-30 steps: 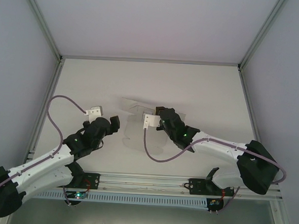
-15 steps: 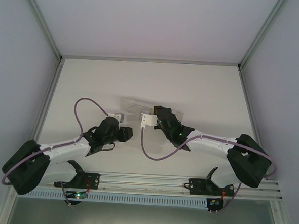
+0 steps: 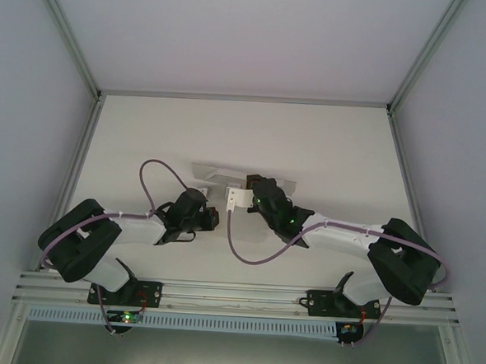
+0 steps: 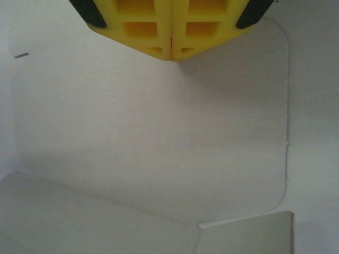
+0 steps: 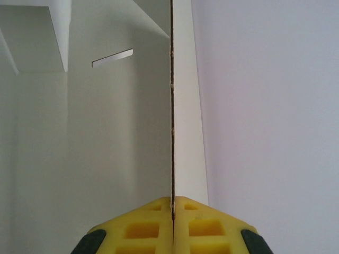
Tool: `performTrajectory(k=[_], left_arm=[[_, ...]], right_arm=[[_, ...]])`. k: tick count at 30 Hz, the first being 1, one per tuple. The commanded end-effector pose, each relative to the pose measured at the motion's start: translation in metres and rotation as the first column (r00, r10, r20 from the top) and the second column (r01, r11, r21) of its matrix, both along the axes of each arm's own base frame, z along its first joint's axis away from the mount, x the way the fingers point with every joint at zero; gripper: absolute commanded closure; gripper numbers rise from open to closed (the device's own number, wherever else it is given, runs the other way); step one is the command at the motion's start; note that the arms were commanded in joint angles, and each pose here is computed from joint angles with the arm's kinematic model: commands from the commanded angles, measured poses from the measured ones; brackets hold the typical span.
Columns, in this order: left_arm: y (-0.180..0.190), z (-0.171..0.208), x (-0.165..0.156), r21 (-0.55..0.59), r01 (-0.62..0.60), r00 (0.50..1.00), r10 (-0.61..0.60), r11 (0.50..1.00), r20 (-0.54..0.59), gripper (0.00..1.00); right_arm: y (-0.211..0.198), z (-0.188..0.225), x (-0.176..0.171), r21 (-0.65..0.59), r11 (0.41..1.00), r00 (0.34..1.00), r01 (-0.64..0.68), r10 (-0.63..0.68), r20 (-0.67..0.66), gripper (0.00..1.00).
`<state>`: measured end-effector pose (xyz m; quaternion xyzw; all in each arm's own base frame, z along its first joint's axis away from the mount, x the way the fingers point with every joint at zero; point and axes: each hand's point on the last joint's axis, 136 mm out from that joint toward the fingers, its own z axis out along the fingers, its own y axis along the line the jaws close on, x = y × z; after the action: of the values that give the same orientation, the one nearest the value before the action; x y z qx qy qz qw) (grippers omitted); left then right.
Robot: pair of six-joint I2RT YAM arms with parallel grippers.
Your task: Assemble paper box
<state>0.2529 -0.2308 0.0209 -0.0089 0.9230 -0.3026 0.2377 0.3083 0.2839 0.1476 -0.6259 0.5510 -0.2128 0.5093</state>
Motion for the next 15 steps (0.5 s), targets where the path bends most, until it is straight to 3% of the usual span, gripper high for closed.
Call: performTrajectory(k=[1,6,15], left_arm=[[0.004,-0.008,0.002,0.042,-0.025,1.000,0.025,0.999,-0.006,0.97],[0.005,-0.011,0.000,0.056,-0.024,1.000,0.024,0.998,-0.012,0.97],[0.004,-0.001,-0.006,0.049,-0.004,1.000,0.004,0.999,0.002,0.97]], right_arm=[[-0.002,-0.051,-0.021,-0.074,0.997,0.995,-0.006,-0.002,-0.104,1.00],[-0.012,-0.079,-0.027,-0.111,0.993,0.983,0.037,-0.056,-0.176,1.00],[-0.016,-0.093,-0.018,-0.123,0.990,0.973,0.067,-0.092,-0.210,1.00]])
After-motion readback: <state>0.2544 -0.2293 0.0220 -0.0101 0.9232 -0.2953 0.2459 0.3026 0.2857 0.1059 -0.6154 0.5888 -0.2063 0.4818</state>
